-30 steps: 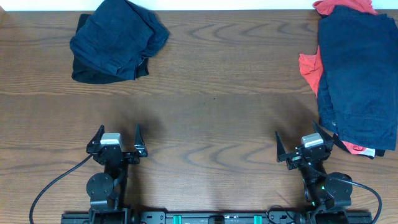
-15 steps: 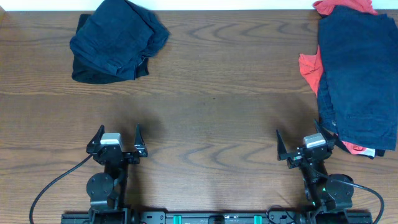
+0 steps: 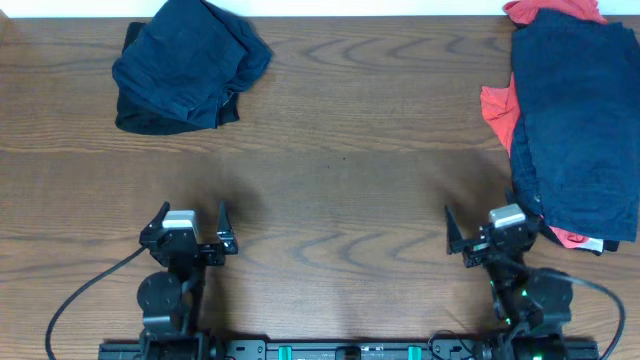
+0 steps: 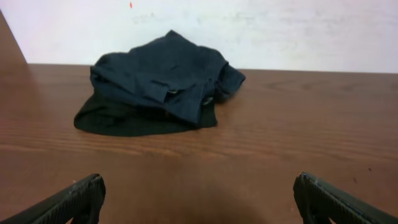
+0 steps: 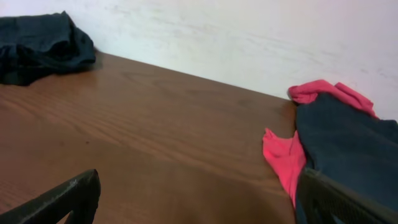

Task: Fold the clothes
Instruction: 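Reach the right gripper to the navy shorts on the right pile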

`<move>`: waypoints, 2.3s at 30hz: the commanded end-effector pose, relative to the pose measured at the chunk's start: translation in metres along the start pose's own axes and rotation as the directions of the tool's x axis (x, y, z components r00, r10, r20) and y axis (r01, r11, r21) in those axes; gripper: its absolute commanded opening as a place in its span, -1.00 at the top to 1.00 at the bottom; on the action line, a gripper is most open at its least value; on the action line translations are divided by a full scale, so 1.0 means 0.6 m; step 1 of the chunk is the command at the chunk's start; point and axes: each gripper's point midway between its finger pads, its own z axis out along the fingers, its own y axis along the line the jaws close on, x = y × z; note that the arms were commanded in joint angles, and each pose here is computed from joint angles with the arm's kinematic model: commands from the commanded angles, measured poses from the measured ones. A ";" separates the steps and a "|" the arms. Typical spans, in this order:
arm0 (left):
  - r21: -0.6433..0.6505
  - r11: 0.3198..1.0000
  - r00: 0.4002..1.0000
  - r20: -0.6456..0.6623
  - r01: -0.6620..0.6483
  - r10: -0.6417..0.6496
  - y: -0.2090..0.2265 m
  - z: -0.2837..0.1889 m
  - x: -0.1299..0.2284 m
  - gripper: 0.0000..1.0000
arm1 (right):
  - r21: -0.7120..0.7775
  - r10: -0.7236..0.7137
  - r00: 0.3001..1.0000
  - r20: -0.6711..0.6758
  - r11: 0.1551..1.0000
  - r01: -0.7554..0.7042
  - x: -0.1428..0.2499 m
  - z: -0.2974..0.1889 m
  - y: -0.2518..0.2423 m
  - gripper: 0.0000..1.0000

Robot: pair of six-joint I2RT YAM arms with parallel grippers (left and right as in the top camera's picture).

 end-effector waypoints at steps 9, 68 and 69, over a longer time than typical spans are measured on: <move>0.003 1.000 0.985 -0.174 0.015 -0.014 -0.005 0.022 -0.064 -0.96 | -0.064 0.020 0.988 -0.156 0.998 -0.030 -0.097 0.058 -0.011 -0.99; 0.232 0.949 0.655 -0.755 0.211 0.039 -0.105 0.201 -0.019 -0.98 | 0.525 0.478 0.380 -0.792 0.851 0.023 0.245 0.185 -0.329 -0.12; 0.232 0.950 0.655 -0.755 0.211 0.039 -0.105 0.201 -0.019 -0.97 | 0.525 0.477 0.377 -0.794 0.850 0.031 0.249 0.185 -0.331 -0.12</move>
